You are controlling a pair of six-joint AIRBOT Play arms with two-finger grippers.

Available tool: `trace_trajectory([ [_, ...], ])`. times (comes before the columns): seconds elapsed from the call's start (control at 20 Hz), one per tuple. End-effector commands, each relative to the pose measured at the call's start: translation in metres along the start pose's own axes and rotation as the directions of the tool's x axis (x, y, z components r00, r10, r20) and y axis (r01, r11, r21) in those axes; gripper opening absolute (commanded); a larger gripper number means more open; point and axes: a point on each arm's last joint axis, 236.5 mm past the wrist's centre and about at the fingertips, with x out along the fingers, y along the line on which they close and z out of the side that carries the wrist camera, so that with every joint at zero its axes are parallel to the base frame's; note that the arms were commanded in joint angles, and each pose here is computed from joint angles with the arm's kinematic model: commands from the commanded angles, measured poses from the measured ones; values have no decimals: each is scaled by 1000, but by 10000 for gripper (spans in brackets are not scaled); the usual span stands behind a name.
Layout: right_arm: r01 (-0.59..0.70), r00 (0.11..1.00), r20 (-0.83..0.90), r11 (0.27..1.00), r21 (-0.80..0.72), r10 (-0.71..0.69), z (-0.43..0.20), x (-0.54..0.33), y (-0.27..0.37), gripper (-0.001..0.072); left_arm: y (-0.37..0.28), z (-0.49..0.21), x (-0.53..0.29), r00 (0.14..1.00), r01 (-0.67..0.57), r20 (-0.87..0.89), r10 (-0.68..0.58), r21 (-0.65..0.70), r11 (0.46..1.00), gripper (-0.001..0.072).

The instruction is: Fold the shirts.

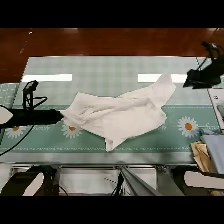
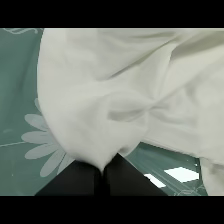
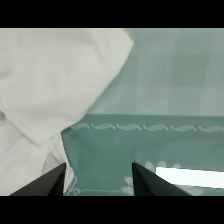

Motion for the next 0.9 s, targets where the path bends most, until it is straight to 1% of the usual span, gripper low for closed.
trace_trajectory([
  [0.0,-127,992,9,988,90,127,-56,11,9,606,0,0,1,1000,0,0,0,-1,1000,23],
  [0.15,-281,957,-50,954,104,287,-117,52,51,606,0,0,1,1000,0,0,0,7,1000,23],
  [0.2,-296,951,-55,947,125,305,-130,66,58,606,0,0,1,1000,0,0,0,7,1000,23],
  [0.35,-279,950,-91,942,185,300,-159,100,67,605,0,-1,1,1000,1,-4,-1,7,1000,23],
  [0.45,-262,958,-68,944,201,280,-159,114,73,604,0,-2,1,1000,1,-8,-1,7,1000,23],
  [0.65,-246,969,73,941,233,235,-129,131,92,601,0,-2,1,1000,1,-8,-1,7,1000,23],
  [0.7,-242,970,78,937,252,230,-126,138,97,599,0,-2,1,1000,1,-7,-1,7,1000,23],
  [0.75,-233,973,59,934,272,225,-129,149,102,564,0,-2,1,1000,1,-7,-1,8,1000,23],
  [0.8,-217,975,22,933,288,220,-135,160,105,487,0,-2,1,1000,1,-7,-1,13,1000,23],
  [0.85,-200,976,-21,934,294,216,-143,171,107,353,0,-2,1,1000,1,-6,-1,30,1000,23],
])
